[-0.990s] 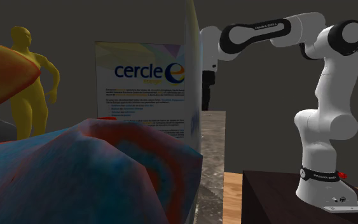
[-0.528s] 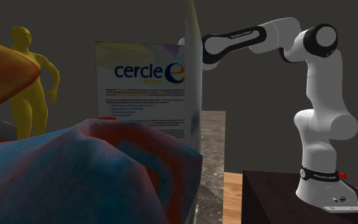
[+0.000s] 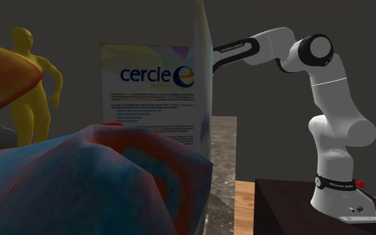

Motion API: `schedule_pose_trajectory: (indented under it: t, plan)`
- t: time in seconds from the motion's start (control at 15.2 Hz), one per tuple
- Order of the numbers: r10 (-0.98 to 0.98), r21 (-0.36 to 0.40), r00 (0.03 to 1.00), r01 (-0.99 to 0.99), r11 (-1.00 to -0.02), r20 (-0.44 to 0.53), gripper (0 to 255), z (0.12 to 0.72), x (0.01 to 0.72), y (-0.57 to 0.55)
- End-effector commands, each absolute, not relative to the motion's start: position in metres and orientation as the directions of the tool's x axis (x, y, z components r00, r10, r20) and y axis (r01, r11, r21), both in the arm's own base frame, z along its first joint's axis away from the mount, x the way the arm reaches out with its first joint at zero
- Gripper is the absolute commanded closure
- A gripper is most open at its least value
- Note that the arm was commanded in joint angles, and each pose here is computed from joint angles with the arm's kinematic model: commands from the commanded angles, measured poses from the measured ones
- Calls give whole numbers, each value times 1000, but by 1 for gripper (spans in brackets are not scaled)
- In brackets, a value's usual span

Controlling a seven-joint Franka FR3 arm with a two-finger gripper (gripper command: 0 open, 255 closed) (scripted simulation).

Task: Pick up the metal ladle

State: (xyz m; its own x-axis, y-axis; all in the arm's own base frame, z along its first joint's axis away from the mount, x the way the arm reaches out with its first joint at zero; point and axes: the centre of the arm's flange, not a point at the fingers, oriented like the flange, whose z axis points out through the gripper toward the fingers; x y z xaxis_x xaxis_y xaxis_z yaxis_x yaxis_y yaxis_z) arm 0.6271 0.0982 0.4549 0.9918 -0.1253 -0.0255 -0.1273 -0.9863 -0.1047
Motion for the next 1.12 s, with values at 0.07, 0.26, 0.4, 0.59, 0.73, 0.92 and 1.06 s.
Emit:
schedule_pose_trajectory:
  t: [0.07, 0.26, 0.4, 0.59, 0.73, 0.92, 1.06]
  plan:
    - [-125, -105, 992, -127, -986, -26, 0, 438, 628, 99]
    - [-125, -105, 992, -127, -986, -26, 0, 424, 628, 99]
    - [-125, -105, 992, -127, -986, -26, 255, 425, 628, 99]
    - [-125, -105, 992, -127, -986, -26, 255, 425, 628, 99]
    - [-125, -105, 992, -127, -986, -26, 255, 425, 628, 99]
    - [-125, -105, 992, -127, -986, -26, 255, 425, 628, 99]
    - [-125, -105, 992, -127, -986, -26, 255, 430, 628, 99]
